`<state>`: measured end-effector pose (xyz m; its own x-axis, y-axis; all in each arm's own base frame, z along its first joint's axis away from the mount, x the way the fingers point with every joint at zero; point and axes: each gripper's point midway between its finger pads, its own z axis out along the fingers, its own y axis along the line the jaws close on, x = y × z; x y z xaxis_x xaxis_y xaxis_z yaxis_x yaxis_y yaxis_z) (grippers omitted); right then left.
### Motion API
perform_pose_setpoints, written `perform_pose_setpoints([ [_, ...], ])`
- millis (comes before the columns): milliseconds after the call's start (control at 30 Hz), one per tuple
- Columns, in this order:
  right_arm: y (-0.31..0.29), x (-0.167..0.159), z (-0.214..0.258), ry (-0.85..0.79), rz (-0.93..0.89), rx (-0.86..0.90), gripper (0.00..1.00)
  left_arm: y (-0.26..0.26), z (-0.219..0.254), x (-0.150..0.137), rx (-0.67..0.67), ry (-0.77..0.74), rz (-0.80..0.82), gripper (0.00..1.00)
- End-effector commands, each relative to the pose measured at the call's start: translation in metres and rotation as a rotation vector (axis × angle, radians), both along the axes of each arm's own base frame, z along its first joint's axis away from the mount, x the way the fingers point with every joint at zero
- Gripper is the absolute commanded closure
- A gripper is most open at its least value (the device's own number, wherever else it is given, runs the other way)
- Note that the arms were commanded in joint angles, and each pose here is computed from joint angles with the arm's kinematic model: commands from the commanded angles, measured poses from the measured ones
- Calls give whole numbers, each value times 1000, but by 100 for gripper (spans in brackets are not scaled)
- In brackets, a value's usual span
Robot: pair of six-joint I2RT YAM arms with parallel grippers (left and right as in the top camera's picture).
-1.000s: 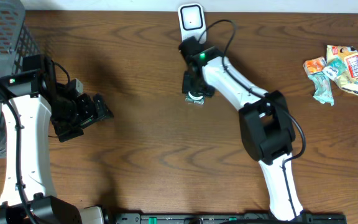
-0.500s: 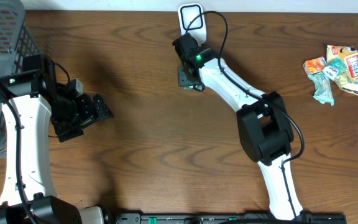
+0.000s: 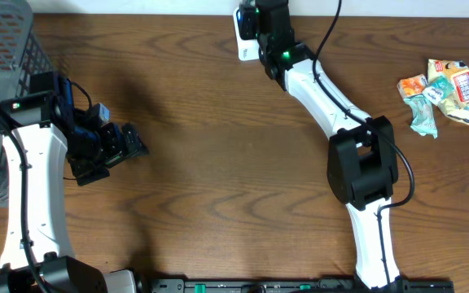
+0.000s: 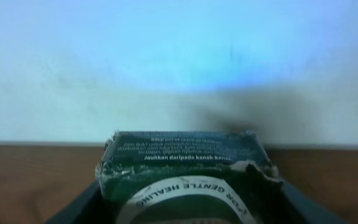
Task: Scan the item barcode
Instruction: 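Present the Zam-Buk tin to the white scanner with the right gripper, then carry the tin to the right-edge pile and open the right gripper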
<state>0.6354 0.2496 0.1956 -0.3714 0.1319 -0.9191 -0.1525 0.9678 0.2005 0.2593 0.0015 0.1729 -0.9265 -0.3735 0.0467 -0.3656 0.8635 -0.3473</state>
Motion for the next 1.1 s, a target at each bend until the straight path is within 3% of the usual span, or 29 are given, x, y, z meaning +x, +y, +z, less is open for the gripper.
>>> perform_pose_setpoints([
  [0,4,15,10,-116,7,-17,62,0,0,-1,1,4,4,2],
  [100,8,23,8,-184,8,0,53,0,0,-1,1,4,3,2],
  [333,9,30,-20,-174,6,-4,56,0,0,-1,1,4,3,2],
  [567,-16,33,8,-192,-51,-7,53,0,0,-1,1,4,4,3],
  [633,-39,32,22,-165,-80,-21,57,0,0,-1,1,4,3,2],
  [833,-145,11,45,24,-184,-173,52,0,0,-1,1,4,3,2],
  [1067,-299,-57,0,441,-283,-413,51,0,0,-1,1,4,3,2],
])
